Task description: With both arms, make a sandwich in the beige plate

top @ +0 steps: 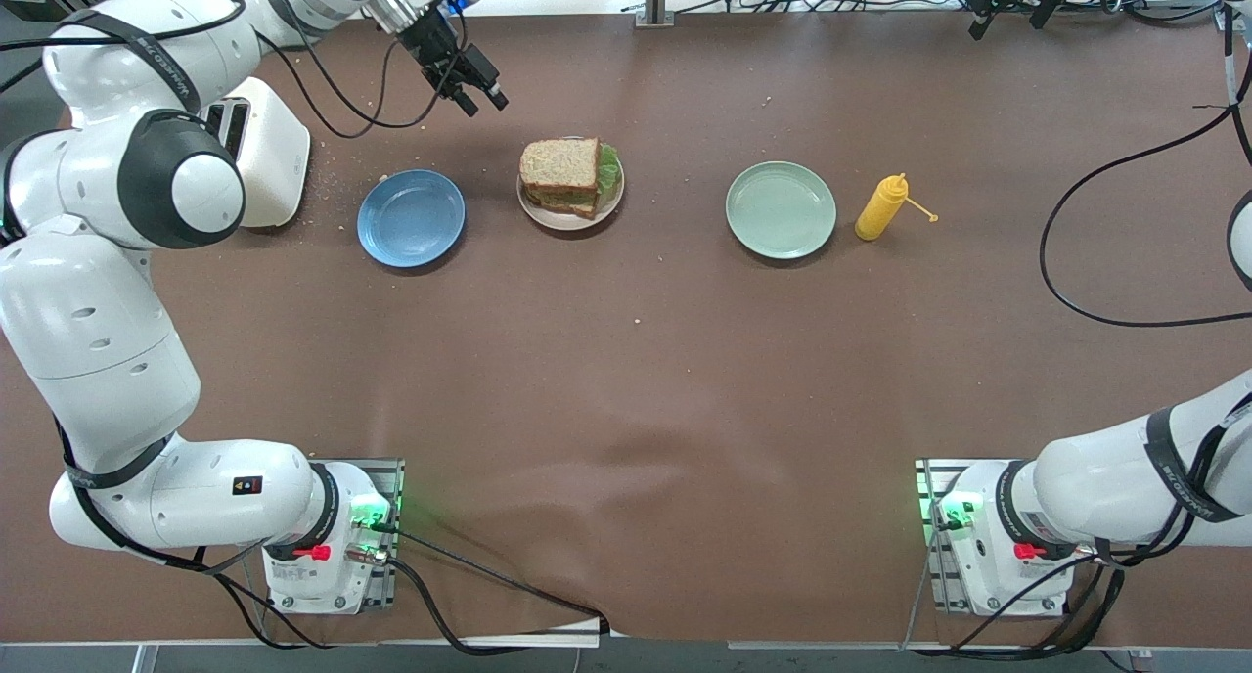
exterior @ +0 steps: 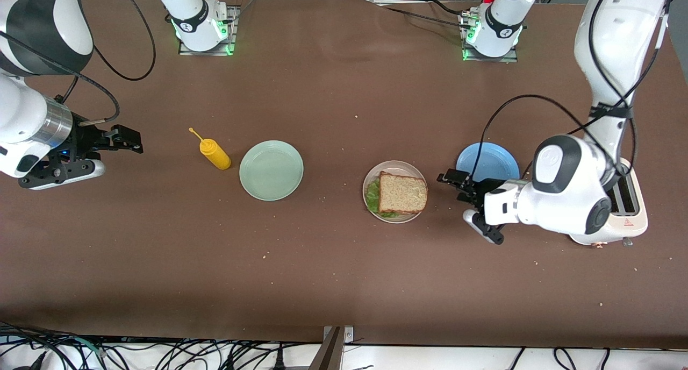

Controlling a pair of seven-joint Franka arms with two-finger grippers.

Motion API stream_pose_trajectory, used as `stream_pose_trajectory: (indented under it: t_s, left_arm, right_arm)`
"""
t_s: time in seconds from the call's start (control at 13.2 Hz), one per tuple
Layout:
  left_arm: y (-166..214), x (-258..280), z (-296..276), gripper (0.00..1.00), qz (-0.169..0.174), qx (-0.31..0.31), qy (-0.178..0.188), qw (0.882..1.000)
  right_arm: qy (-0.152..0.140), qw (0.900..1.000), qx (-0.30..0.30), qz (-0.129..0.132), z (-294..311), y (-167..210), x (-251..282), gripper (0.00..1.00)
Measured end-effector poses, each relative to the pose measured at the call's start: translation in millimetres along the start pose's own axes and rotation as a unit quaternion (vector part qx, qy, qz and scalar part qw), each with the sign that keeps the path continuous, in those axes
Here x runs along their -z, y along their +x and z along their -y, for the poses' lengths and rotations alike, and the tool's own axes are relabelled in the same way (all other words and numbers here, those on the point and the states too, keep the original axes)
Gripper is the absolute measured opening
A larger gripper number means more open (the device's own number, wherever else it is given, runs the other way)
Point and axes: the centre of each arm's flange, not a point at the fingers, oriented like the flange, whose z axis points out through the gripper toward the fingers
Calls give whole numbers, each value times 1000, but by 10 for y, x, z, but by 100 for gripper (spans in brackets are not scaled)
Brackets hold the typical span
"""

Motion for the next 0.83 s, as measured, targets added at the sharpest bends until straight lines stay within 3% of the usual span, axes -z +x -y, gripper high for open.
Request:
stream_pose_trajectory:
  t_s: [0.38,0.61,0.83]
  left_arm:
    - [-453,803,-575,100,47,58,140,987]
    - [-662,1321,-835,100,30,87,219,971]
    - [-752,1569,-1018,100,-3,127,240,963]
  right_arm:
    - [0,1000,0,-1,0,2,2,100]
    - [0,1000,0,-1,-1,2,2,100]
    - [0,1000,0,-1,-1,2,2,100]
